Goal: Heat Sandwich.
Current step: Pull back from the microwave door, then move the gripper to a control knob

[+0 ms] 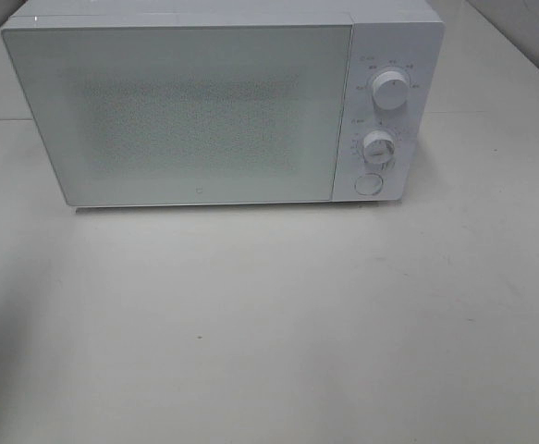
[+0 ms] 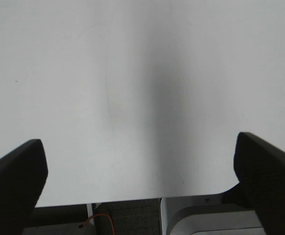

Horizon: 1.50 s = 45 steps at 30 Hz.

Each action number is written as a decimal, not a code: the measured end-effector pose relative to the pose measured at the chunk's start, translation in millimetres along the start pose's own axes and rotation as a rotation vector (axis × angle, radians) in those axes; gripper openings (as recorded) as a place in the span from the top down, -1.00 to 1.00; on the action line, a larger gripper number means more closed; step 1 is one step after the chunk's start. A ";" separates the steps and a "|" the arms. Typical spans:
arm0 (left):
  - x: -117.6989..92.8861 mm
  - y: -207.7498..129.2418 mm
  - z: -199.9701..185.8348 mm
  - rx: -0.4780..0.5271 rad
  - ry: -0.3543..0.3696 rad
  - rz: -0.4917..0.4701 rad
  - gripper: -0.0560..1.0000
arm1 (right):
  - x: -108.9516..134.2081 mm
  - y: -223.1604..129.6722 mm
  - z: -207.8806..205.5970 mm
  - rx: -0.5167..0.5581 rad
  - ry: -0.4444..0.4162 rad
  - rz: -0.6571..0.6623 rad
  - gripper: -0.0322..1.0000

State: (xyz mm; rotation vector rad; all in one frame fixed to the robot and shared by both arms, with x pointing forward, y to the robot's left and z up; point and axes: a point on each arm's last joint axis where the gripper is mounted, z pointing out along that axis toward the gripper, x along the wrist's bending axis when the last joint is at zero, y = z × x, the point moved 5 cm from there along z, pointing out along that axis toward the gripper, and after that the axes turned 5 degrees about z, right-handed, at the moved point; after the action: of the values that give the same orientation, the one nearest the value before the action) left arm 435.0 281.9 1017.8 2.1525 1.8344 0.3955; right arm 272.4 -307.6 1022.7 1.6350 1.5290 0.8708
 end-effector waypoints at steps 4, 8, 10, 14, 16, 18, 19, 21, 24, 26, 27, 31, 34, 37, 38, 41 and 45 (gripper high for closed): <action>0.8 -26.7 -2.2 0.017 0.012 0.006 -0.97 | 0.0 0.0 0.0 0.000 0.000 0.000 -0.49; 0.4 -45.4 -1.0 0.033 0.016 0.012 -0.97 | 0.0 0.0 0.0 0.000 0.000 0.000 -0.49; 0.0 -54.1 -1.0 0.028 0.018 0.012 -0.97 | 0.0 0.0 0.0 0.000 0.000 0.000 -0.49; -1.1 -76.8 1.6 0.012 0.021 0.013 -0.97 | 0.0 0.0 0.0 0.000 0.000 0.000 -0.49; -1.5 -82.5 3.2 0.012 0.021 0.013 -0.97 | 0.0 0.0 0.0 0.000 0.000 0.000 -0.49; -2.2 -93.7 5.2 -0.015 0.023 0.014 -0.97 | 0.0 0.0 0.0 0.000 0.000 0.000 -0.49; -2.3 -94.3 3.7 -0.035 0.025 0.014 -0.97 | 0.0 0.0 0.0 0.000 0.000 0.000 -0.49; -2.3 -94.6 0.8 -0.065 0.027 0.016 -0.97 | 0.0 0.0 0.0 0.000 0.000 0.000 -0.49; -2.6 -97.6 -12.2 -0.169 0.034 0.016 -0.97 | 0.0 0.0 0.0 0.000 0.000 0.000 -0.49; -2.6 -98.9 -15.7 -0.196 0.036 0.016 -0.97 | 0.0 0.0 0.0 0.000 0.000 0.000 -0.49; -2.7 -100.1 -18.8 -0.220 0.038 0.016 -0.97 | 0.0 0.0 0.0 0.000 0.000 0.000 -0.49; -3.7 -107.3 -33.6 -0.339 0.043 0.013 -0.97 | 0.0 0.0 0.0 0.000 0.000 0.000 -0.49; -5.6 -114.7 -46.3 -0.449 0.040 0.010 -0.97 | 0.0 0.0 0.0 0.000 0.000 0.000 -0.49; -4.6 -121.8 -55.3 -0.530 0.061 -0.012 -0.97 | 0.0 0.0 0.0 0.000 0.000 0.000 -0.49; -3.8 -124.7 -58.5 -0.559 0.075 -0.026 -0.97 | 0.0 0.0 0.0 0.000 0.000 0.000 -0.49; -2.4 -133.2 -67.0 -0.640 0.116 -0.064 -0.97 | 0.0 0.0 0.0 0.000 0.000 0.000 -0.49; -2.5 -140.2 -73.1 -0.703 0.145 -0.085 -0.97 | 0.0 0.0 0.0 0.000 0.000 0.000 -0.49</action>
State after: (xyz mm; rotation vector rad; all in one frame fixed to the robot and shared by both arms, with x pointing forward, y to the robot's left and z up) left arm 278.9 303.4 1030.9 1.5864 1.5242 1.0198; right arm 272.4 -307.6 1022.7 1.6350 1.5290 0.8708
